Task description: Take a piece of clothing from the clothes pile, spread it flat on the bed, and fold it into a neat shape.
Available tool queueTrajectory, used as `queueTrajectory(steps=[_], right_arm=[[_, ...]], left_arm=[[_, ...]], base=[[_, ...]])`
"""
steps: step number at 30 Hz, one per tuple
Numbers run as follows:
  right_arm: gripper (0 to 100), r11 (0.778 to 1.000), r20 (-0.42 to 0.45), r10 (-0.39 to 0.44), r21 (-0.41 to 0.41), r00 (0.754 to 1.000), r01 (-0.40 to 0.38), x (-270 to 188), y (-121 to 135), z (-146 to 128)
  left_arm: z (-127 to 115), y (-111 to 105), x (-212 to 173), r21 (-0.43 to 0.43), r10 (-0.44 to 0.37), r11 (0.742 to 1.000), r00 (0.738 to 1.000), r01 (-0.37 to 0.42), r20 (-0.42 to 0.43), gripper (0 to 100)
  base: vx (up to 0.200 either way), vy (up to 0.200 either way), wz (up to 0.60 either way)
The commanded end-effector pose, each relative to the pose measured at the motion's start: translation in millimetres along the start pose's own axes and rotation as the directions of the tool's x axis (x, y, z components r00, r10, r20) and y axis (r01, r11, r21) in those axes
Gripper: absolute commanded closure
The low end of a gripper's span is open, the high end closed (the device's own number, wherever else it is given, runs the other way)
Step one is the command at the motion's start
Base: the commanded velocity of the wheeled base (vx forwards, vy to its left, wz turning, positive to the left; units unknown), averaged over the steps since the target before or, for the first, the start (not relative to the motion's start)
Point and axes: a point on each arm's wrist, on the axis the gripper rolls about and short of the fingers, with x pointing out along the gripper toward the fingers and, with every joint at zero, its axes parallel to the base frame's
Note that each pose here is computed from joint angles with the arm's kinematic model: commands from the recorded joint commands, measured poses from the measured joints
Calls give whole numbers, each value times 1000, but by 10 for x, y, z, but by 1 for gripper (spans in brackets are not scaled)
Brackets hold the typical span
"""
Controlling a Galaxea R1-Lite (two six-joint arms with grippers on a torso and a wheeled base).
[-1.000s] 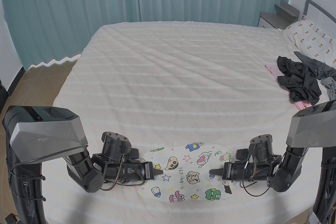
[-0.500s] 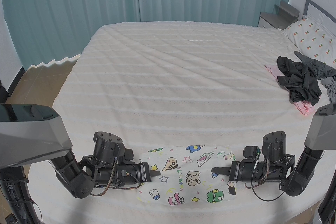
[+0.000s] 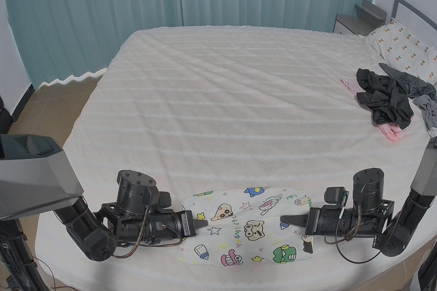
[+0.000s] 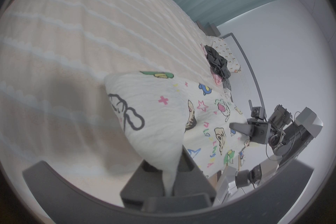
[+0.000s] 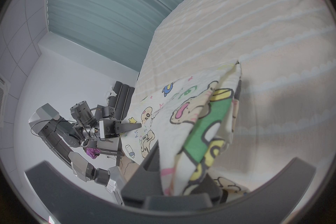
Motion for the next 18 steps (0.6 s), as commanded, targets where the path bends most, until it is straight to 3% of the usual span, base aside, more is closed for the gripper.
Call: queueTrajectory(steps=[1, 7, 18], right_arm=[[100, 1000, 13, 7, -8, 1000, -7, -72, 43, -6], [100, 1000, 19, 12, -14, 1000, -12, -114, 67, -9], [100, 1000, 26, 5, -9, 1000, -5, -130, 56, -4]], left_arm=[[-23, -27, 0, -15, 35, 999, 999, -35, 26, 100], [-56, -81, 20, -16, 31, 999, 999, -31, 22, 100], [-61, -180, 61, 15, 16, 1000, 999, -16, 34, 100]], base=[[0, 0, 0], [0, 0, 0], [0, -200, 0]])
